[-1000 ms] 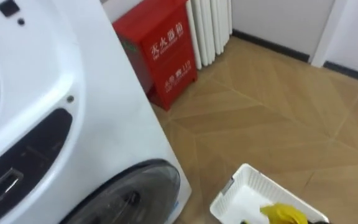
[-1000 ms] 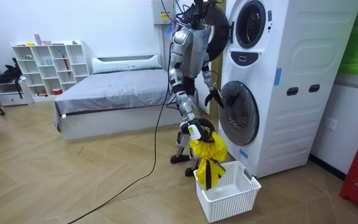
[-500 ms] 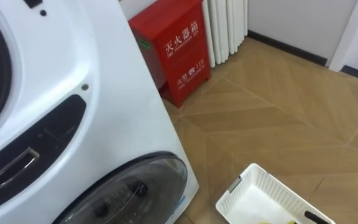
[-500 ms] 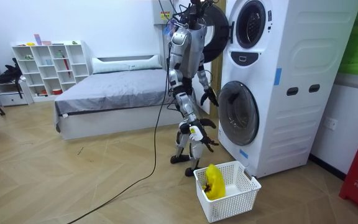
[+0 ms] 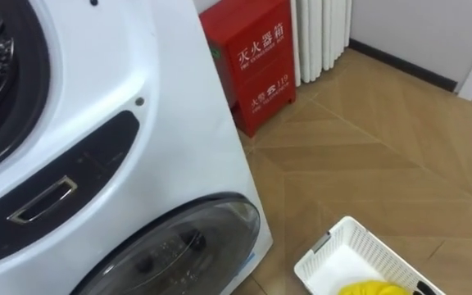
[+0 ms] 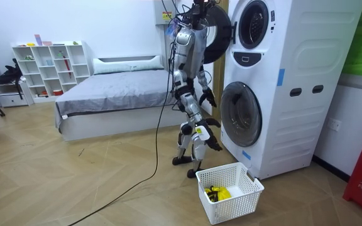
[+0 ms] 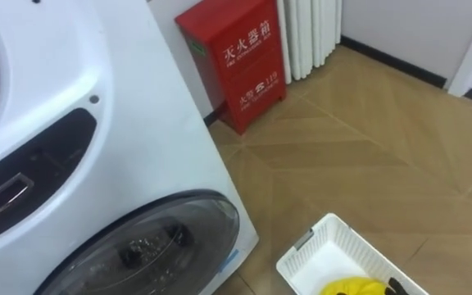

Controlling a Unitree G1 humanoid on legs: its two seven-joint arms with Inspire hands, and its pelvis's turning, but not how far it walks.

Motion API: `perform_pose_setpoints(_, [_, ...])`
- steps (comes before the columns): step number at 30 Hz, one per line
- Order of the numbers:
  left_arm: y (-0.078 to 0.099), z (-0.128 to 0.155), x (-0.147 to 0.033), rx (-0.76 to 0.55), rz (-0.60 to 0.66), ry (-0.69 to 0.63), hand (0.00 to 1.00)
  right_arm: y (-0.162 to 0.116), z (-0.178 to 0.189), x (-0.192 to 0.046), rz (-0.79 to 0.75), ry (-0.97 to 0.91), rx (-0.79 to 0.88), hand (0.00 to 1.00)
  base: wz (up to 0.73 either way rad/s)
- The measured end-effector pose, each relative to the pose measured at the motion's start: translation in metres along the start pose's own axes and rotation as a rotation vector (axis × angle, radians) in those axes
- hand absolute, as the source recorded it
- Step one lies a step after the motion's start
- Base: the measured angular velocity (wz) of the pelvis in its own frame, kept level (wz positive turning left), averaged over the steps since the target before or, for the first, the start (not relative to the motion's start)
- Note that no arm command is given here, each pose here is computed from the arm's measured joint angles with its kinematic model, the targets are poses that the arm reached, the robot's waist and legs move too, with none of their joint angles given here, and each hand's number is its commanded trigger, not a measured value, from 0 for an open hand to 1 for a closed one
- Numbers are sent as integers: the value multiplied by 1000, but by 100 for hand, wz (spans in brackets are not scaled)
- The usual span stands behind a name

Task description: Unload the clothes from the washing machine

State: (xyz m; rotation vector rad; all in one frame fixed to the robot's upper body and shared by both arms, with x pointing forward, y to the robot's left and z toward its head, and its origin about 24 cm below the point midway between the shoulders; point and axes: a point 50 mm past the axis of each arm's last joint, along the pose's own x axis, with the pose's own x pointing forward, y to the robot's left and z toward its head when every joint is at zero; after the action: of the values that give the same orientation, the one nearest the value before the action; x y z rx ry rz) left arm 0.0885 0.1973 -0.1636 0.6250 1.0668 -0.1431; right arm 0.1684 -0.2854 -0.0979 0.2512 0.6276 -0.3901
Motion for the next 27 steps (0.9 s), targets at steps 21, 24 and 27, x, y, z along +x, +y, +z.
perform_pose_setpoints(21, [12, -33, -10, -140, 124, 97, 0, -43, -68, -32, -248, 234, 182, 0, 31])
perform_pose_setpoints(24, [14, -38, -12, -146, 159, 123, 0, -41, -79, -37, -250, 269, 192, 0, 27])
perform_pose_setpoints(27, [12, -46, -15, -149, 174, 148, 0, -40, -100, -49, -261, 350, 187, 0, 21])
